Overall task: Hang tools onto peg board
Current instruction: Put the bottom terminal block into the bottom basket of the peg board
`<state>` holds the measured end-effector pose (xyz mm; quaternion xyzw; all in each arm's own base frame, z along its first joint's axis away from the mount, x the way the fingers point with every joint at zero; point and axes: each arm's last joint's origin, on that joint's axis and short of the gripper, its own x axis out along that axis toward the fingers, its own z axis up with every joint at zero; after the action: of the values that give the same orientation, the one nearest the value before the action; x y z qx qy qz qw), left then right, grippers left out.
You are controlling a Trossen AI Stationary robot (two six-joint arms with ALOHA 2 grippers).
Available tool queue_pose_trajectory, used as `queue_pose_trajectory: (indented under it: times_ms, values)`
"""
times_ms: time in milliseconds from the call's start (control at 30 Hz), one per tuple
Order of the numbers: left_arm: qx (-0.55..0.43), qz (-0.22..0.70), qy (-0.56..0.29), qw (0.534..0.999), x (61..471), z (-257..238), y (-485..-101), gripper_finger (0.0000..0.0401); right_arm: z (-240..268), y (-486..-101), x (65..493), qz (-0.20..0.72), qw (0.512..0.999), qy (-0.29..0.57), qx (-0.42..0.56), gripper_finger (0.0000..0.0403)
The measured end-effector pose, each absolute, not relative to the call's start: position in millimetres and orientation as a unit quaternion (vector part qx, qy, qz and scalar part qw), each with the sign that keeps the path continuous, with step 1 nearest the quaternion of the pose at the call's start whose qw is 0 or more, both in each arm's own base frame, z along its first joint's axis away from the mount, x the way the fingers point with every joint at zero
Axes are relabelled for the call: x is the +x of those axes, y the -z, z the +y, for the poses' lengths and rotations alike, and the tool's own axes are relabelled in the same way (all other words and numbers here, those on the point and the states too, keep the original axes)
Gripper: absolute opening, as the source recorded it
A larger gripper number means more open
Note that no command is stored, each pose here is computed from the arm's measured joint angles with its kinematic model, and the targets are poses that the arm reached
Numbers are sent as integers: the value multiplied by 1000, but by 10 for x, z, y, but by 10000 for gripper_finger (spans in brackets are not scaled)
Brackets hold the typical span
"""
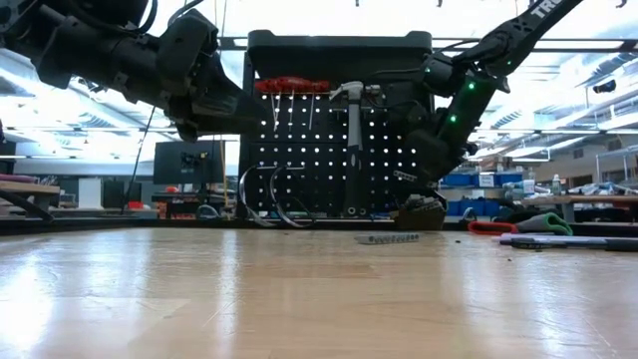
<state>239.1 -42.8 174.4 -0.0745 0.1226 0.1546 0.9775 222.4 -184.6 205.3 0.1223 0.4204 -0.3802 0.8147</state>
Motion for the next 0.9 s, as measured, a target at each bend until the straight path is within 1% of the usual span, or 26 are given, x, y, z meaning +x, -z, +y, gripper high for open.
queue_pose_trajectory:
  times_ms: [367,567,700,900]
  values:
    - [-76,124,-148,978,2392,-432,-1743,218,-1838,-2048,2226,411,816,377,154,279]
    - [-76,124,-147,978,2392,-432,-1743,218,-1815,-2032,2217,399,798,401,206,274]
    - [-79,125,-139,979,2393,-441,-1743,218,-1777,-2041,2252,387,791,427,206,270]
    - [-98,128,-119,980,2395,-454,-1741,218,-1723,-2048,2262,384,783,436,224,283]
